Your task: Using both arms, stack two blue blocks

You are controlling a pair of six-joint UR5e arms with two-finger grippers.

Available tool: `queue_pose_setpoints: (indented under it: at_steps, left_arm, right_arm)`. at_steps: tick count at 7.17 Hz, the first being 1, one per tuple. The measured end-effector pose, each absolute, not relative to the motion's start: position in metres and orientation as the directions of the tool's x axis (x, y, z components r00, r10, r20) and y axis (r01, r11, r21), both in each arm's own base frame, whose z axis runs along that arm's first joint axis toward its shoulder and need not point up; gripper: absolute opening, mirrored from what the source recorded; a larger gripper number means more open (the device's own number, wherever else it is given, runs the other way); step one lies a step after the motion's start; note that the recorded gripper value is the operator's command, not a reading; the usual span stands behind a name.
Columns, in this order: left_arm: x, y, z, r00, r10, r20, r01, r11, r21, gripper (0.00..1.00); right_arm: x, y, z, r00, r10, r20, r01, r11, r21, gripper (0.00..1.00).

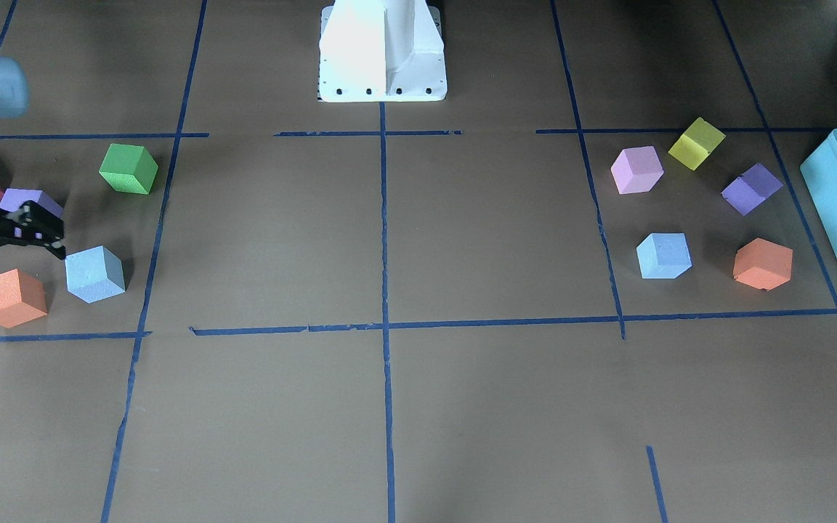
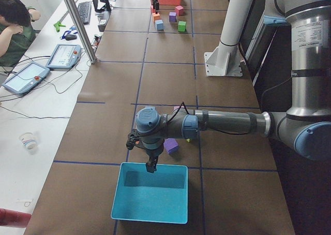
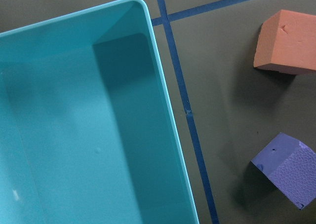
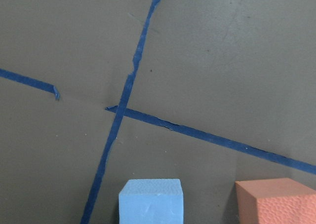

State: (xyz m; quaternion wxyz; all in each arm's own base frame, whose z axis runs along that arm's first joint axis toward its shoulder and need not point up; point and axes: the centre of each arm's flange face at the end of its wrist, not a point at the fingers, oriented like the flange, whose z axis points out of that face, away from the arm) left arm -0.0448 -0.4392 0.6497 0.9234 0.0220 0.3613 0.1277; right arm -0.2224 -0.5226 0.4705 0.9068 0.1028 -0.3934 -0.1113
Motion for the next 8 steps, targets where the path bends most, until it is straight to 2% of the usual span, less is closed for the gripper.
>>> queue_pose_setpoints:
  at_steps: [6,7,8]
  left_arm:
    - [-0.045,-0.439,0.65,0.706,0.252,-0.662,-0.22,0.966,0.133,1.0]
    - [-0.045,-0.439,0.65,0.706,0.251,-0.662,-0.22,0.966,0.133,1.0]
    - [-0.045,-0.439,0.65,0.706,0.251,-0.662,-0.22,0.966,0.132,1.0]
  right_arm:
    - [-0.282,-0.499,0.512,0.703,-0.279,0.654,0.155,0.958,0.243,1.0]
    - [-0.289,-0.495,0.521,0.711,-0.28,0.645,0.167,0.958,0.232,0.92]
    - [-0.297,-0.493,0.53,0.717,-0.282,0.637,0.18,0.959,0.221,0.58]
